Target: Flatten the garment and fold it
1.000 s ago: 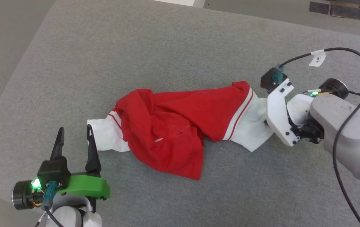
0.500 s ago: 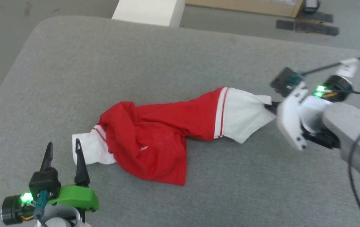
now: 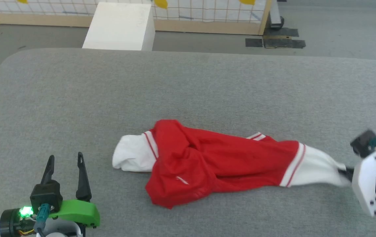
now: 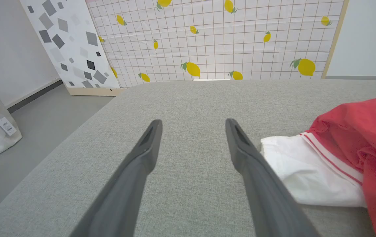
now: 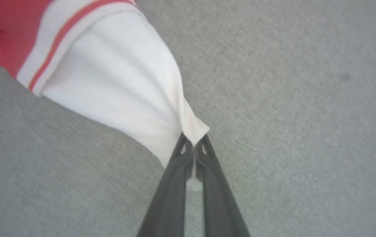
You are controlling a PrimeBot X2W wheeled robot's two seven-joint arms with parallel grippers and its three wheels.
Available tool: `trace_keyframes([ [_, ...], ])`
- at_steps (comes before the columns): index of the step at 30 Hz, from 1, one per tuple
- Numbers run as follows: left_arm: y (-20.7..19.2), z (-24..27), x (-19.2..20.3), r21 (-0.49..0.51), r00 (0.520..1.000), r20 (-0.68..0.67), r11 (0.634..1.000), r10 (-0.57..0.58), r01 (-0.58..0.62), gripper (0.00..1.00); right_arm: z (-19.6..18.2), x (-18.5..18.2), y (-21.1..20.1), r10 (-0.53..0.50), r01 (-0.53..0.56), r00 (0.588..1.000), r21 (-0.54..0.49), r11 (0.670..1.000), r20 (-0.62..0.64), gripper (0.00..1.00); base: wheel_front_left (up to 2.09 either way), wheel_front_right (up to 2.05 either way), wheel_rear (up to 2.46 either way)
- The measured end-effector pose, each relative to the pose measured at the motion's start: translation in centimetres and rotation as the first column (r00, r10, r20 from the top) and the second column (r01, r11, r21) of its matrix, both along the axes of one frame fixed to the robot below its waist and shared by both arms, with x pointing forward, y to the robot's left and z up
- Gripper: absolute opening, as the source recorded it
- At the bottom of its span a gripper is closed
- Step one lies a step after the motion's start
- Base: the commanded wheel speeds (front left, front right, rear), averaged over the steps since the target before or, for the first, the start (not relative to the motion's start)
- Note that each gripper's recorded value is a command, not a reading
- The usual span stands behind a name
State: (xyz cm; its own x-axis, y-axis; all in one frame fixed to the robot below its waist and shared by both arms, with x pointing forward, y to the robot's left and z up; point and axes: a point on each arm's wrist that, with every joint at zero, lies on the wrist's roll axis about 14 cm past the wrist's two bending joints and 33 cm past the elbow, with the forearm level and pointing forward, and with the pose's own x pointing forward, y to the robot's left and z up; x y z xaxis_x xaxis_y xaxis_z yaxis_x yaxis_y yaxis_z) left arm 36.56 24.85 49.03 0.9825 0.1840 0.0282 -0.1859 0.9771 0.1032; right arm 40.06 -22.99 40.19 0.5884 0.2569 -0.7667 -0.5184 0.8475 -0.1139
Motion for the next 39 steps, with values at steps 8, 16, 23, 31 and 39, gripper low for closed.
trace_keyframes([
  [8, -0.5, -0.9, 0.2, 0.000, 0.999, -0.030, 0.999, -0.033, 0.033, 1.00, -2.9, -2.9, -1.1, -0.108, 0.111, 0.991, 0.031, 0.993, -0.073, 1.00, 0.00, 0.00, 0.00],
  [16, -1.4, 0.2, 0.3, 0.015, 0.996, -0.005, 0.996, -0.092, 0.092, 1.00, 2.9, 1.0, -0.6, -0.180, 0.126, 0.947, 0.207, 0.970, 0.268, 1.00, 0.00, 0.00, 0.00],
  [23, -4.3, 0.4, 2.7, 0.025, 0.963, -0.072, 0.964, -0.261, 0.263, 1.00, 7.6, 1.8, -3.2, -0.289, 0.157, 0.803, 0.283, 0.946, 0.521, 1.00, 0.00, 0.00, 0.00],
  [31, -8.0, -0.9, 6.2, -0.140, 0.825, -0.371, 0.904, -0.427, 0.405, 1.00, 7.2, 0.9, -0.6, -0.337, 0.170, 0.756, 0.329, 0.929, 0.561, 1.00, 0.00, 0.00, 0.00],
  [39, -9.1, -4.8, 6.2, -0.188, 0.525, -0.711, 0.846, -0.468, 0.500, 1.00, 7.2, 0.8, 0.5, -0.359, 0.201, 0.746, 0.324, 0.925, 0.561, 1.00, 0.00, 0.00, 0.00],
])
